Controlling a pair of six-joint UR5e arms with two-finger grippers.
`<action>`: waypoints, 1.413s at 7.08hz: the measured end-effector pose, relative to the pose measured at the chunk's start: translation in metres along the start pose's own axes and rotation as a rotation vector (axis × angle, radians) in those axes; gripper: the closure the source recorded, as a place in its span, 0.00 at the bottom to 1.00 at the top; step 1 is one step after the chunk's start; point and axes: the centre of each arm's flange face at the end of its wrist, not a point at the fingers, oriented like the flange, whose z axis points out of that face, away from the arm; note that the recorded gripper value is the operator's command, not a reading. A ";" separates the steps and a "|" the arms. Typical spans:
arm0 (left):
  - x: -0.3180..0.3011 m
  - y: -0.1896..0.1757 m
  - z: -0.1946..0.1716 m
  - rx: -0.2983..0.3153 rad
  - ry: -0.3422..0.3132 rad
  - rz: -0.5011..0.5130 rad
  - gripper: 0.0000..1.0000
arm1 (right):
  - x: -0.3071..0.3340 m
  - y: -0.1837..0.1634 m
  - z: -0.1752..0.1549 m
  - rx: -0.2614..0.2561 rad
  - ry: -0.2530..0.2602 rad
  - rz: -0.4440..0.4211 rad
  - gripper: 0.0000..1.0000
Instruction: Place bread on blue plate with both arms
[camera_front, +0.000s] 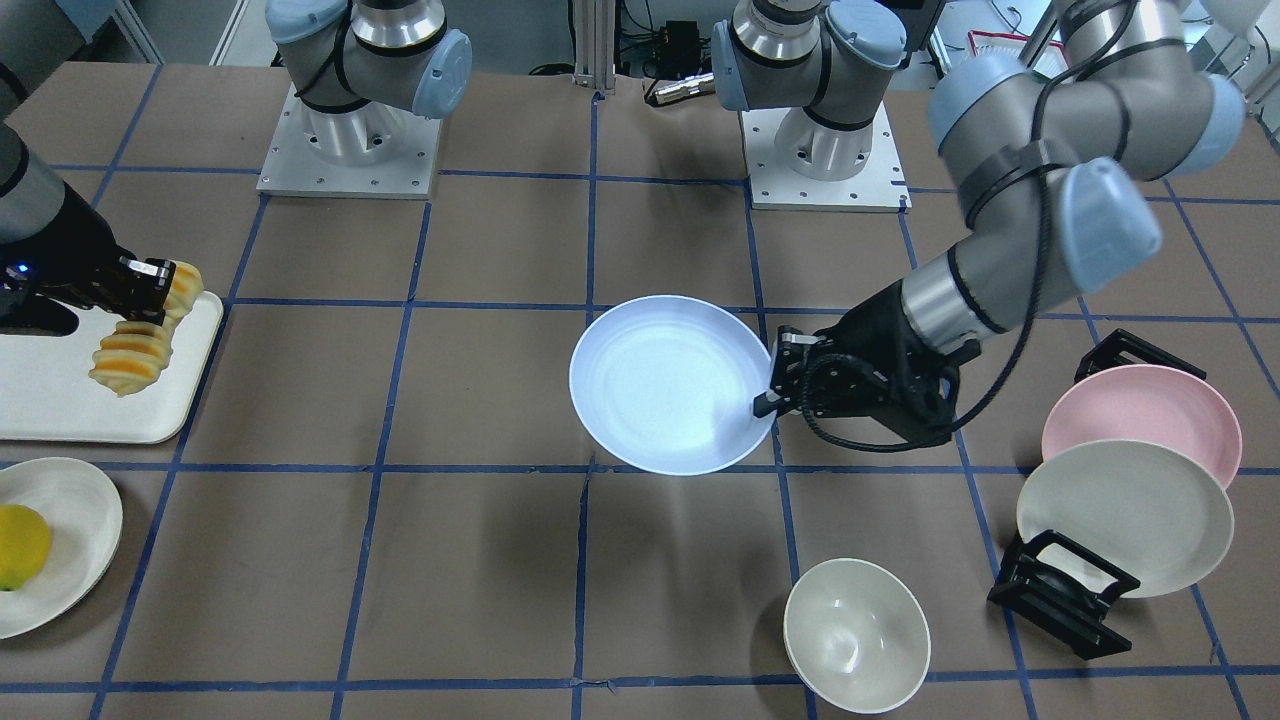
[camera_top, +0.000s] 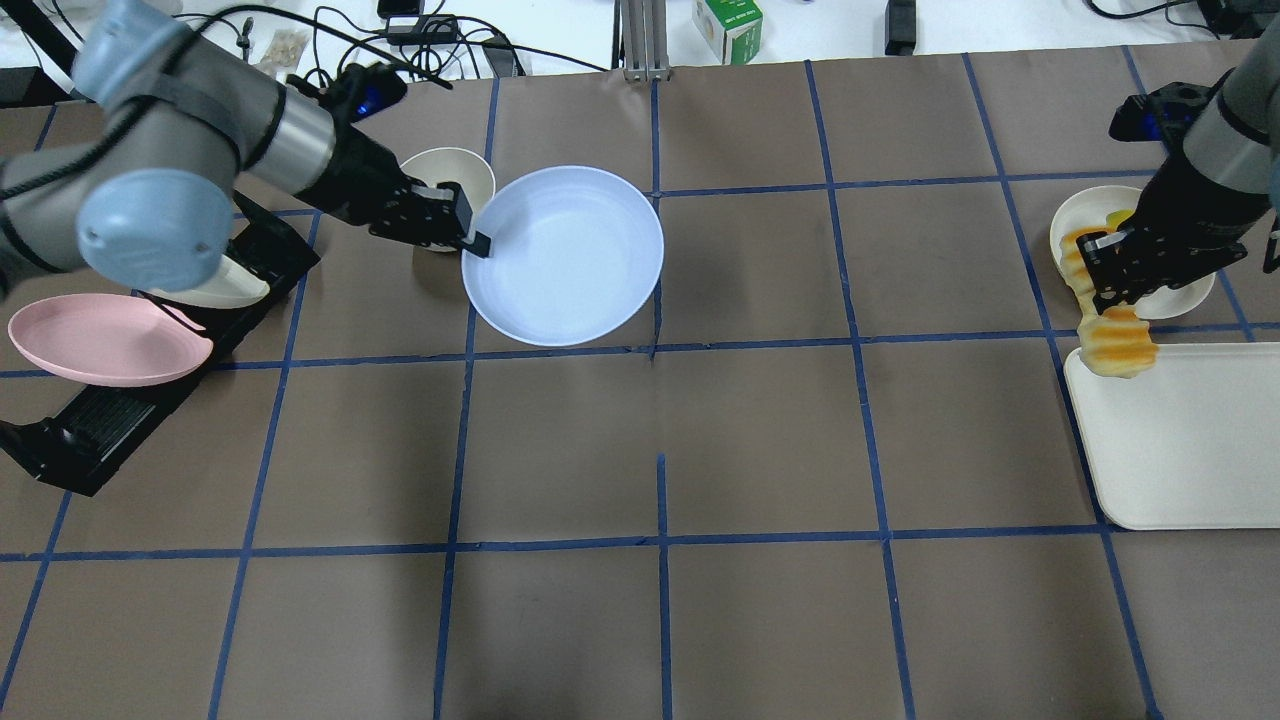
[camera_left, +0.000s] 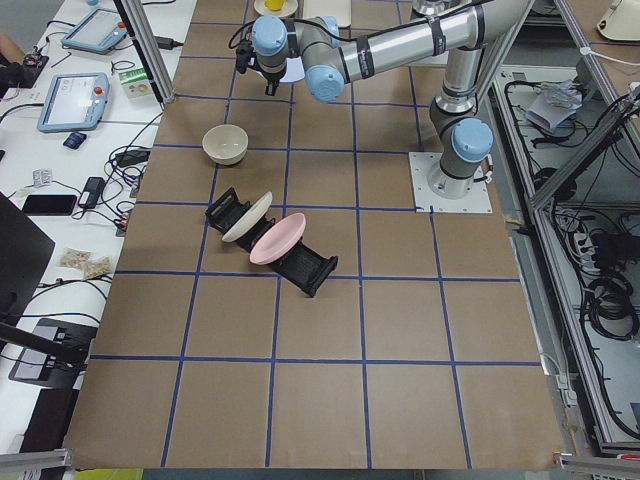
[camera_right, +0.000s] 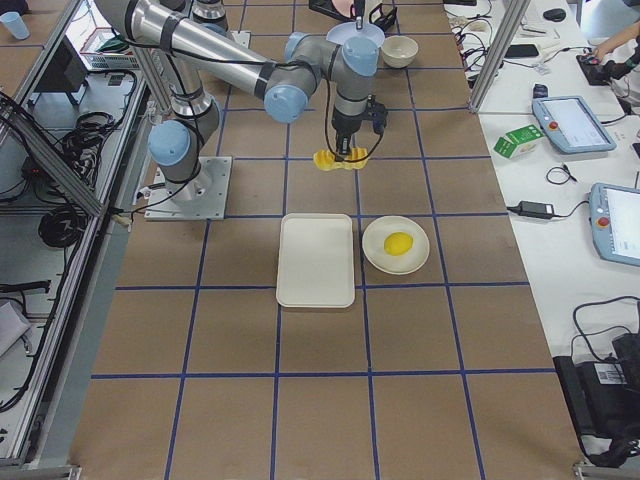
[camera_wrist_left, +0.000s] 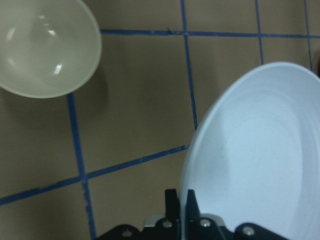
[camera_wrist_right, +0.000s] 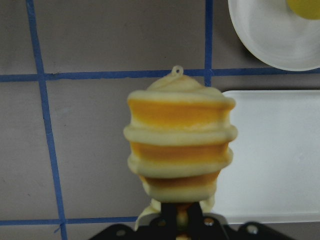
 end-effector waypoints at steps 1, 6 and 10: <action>-0.009 0.006 0.038 -0.030 0.030 -0.005 1.00 | -0.011 0.001 0.000 -0.009 -0.005 0.015 1.00; -0.015 0.001 0.152 -0.097 0.012 -0.140 1.00 | -0.079 0.000 0.000 0.000 -0.015 0.086 1.00; -0.025 -0.007 0.181 -0.043 -0.024 -0.124 0.00 | -0.194 -0.008 0.023 0.040 -0.039 0.128 1.00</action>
